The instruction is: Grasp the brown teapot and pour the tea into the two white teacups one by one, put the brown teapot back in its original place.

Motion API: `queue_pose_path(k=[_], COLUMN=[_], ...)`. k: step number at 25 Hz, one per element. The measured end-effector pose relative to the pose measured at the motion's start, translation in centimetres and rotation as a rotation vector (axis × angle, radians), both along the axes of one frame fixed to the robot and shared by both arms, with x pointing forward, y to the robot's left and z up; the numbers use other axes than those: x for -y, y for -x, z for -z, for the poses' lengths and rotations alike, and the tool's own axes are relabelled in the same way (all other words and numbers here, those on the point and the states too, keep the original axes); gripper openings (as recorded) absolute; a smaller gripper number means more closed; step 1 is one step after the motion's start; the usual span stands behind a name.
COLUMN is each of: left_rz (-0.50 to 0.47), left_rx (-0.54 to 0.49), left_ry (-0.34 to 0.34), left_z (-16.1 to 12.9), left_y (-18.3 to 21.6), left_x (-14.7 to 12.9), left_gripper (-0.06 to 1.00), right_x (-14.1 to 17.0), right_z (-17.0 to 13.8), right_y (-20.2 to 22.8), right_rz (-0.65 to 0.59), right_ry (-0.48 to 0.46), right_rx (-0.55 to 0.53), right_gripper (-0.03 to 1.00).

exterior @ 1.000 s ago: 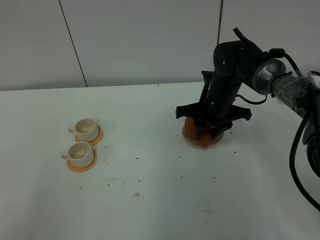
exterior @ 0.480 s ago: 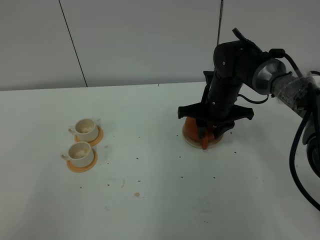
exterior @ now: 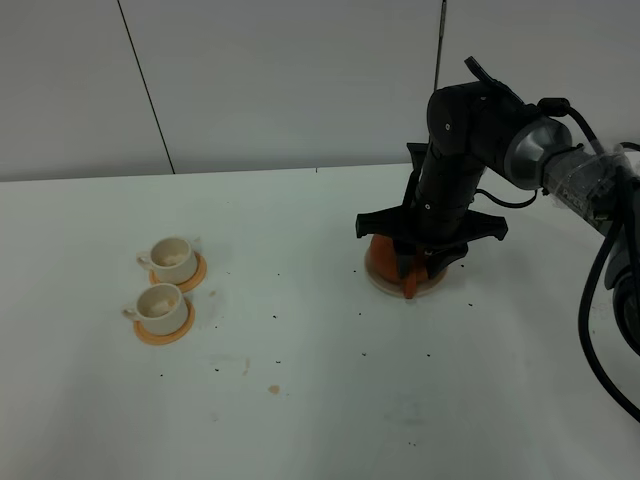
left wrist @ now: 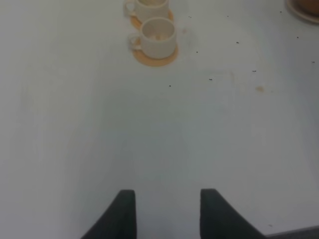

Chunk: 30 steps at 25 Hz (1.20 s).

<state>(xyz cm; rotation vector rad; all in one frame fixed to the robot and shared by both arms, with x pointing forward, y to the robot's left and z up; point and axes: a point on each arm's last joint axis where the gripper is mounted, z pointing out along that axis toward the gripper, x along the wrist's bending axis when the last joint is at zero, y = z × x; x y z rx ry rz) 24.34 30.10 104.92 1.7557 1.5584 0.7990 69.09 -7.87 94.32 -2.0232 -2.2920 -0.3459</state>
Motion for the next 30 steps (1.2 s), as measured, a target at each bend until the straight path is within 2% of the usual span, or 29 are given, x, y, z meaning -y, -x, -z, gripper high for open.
queue_pose_path(k=[19, 30], left_rz=[0.0, 0.0], left_rx=[0.0, 0.0], left_ry=[0.0, 0.0], left_z=[0.0, 0.0], left_y=[0.0, 0.0], left_x=[0.0, 0.0], left_gripper=[0.37, 0.37], right_x=[0.01, -0.03], right_z=[0.04, 0.04], right_y=[0.03, 0.07], right_rz=[0.026, 0.099], right_ry=[-0.001, -0.013], right_rx=[-0.01, -0.03], right_gripper=[0.34, 0.34])
